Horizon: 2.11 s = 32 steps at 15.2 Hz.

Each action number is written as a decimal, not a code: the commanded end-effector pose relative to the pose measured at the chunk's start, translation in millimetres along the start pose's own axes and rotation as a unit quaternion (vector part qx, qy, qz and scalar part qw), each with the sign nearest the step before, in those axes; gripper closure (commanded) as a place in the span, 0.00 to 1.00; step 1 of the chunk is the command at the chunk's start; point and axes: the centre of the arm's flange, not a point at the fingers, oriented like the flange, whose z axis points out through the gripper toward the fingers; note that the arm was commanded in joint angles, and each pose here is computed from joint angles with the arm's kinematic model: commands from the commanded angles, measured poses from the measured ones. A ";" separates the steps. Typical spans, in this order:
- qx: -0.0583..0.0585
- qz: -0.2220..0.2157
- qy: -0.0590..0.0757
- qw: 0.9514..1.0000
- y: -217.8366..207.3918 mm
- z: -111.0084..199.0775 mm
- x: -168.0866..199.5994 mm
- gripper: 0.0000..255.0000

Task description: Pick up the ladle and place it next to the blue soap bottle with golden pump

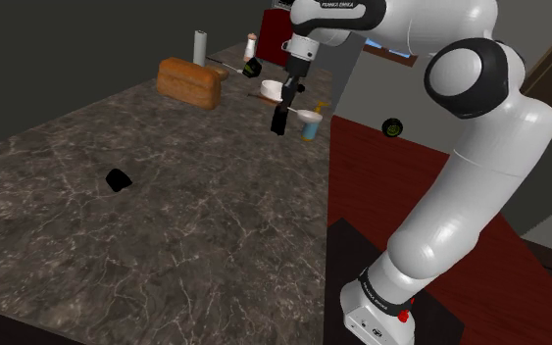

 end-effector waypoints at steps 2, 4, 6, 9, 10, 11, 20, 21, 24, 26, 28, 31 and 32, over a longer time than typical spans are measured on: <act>0.000 0.000 0.000 1.000 2.5 15.8 -0.7 1.00; 0.000 0.000 0.000 1.000 4.1 26.2 -0.5 1.00; 0.000 0.000 0.000 1.000 5.7 36.7 -0.2 1.00; 0.000 0.000 0.000 1.000 8.1 52.3 0.2 1.00; 0.000 0.000 0.000 1.000 8.9 57.5 0.4 1.00; 0.000 0.000 0.000 1.000 9.7 62.8 0.5 1.00; 0.000 0.000 0.000 1.000 16.9 109.7 1.8 1.00; 0.000 0.000 0.000 1.000 17.7 114.9 1.9 1.00; 0.000 0.000 0.000 1.000 20.1 130.6 2.3 1.00; 0.000 0.000 0.000 1.000 21.7 141.0 2.6 1.00; 0.000 0.000 0.000 1.000 23.4 152.2 2.9 1.00; 0.000 0.000 0.000 1.000 23.4 152.2 2.9 1.00; 0.000 0.000 0.000 1.000 23.4 152.2 2.9 1.00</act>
